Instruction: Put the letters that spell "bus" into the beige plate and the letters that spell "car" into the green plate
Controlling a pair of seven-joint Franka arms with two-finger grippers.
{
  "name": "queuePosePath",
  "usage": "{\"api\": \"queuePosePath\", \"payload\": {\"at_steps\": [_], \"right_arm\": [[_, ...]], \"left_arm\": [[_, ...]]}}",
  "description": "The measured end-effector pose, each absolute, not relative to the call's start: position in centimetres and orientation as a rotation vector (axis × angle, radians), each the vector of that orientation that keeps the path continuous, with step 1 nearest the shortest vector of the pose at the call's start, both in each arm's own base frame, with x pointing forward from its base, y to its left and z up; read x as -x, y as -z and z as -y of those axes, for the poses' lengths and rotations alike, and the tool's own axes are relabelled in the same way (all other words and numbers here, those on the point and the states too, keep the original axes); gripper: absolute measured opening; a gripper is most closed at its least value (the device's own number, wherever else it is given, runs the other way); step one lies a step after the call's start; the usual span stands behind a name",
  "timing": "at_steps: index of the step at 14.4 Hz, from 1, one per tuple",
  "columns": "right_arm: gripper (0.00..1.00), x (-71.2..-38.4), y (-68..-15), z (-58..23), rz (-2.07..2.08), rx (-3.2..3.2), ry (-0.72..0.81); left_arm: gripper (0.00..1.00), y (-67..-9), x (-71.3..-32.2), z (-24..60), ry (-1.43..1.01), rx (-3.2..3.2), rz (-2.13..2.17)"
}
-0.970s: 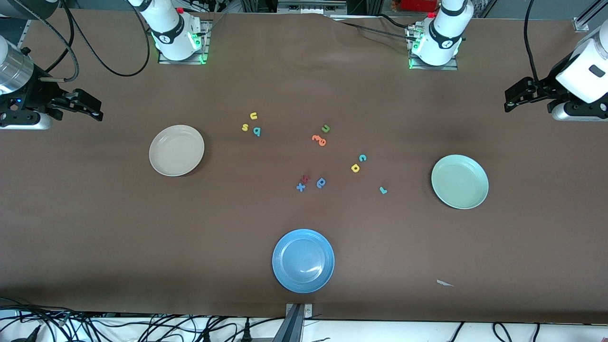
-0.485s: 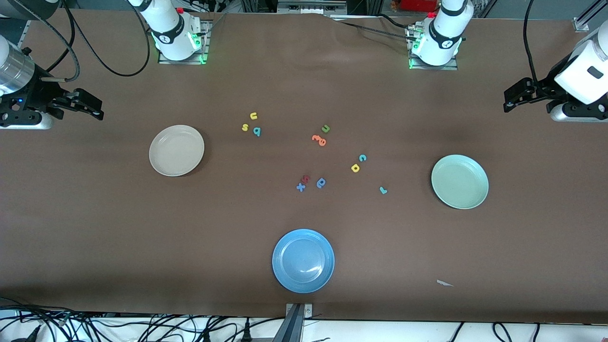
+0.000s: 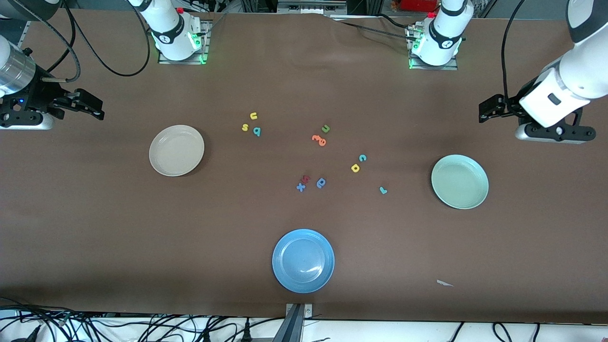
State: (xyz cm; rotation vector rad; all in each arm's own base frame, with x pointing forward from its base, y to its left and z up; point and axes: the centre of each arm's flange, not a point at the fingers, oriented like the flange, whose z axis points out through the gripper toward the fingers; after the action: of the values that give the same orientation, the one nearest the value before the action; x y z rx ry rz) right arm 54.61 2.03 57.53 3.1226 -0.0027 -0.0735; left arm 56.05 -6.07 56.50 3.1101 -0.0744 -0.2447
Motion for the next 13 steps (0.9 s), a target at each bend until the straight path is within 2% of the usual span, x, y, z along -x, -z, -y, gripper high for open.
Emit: {"api": "queuePosePath", "payload": {"at_steps": [3,6,13], "right_arm": [[1.0,-54.9,-56.9,-2.1,0.002,-3.121,0.087],[1.0,-55.7,-55.6,-2.9,-0.02,-3.118,0.093],[1.0,-56.2,-54.6,-4.1,-0.011,-3.115,0.095]], "left_arm": [[1.0,-55.2,-57.1,6.6,0.217,-3.1,0.045],[1.0,-52.0,-58.7,10.5,0.188,-3.101,-0.066],[1.0,-38.5,-62.6,19.2,0.196,-3.07,-0.257]]}}
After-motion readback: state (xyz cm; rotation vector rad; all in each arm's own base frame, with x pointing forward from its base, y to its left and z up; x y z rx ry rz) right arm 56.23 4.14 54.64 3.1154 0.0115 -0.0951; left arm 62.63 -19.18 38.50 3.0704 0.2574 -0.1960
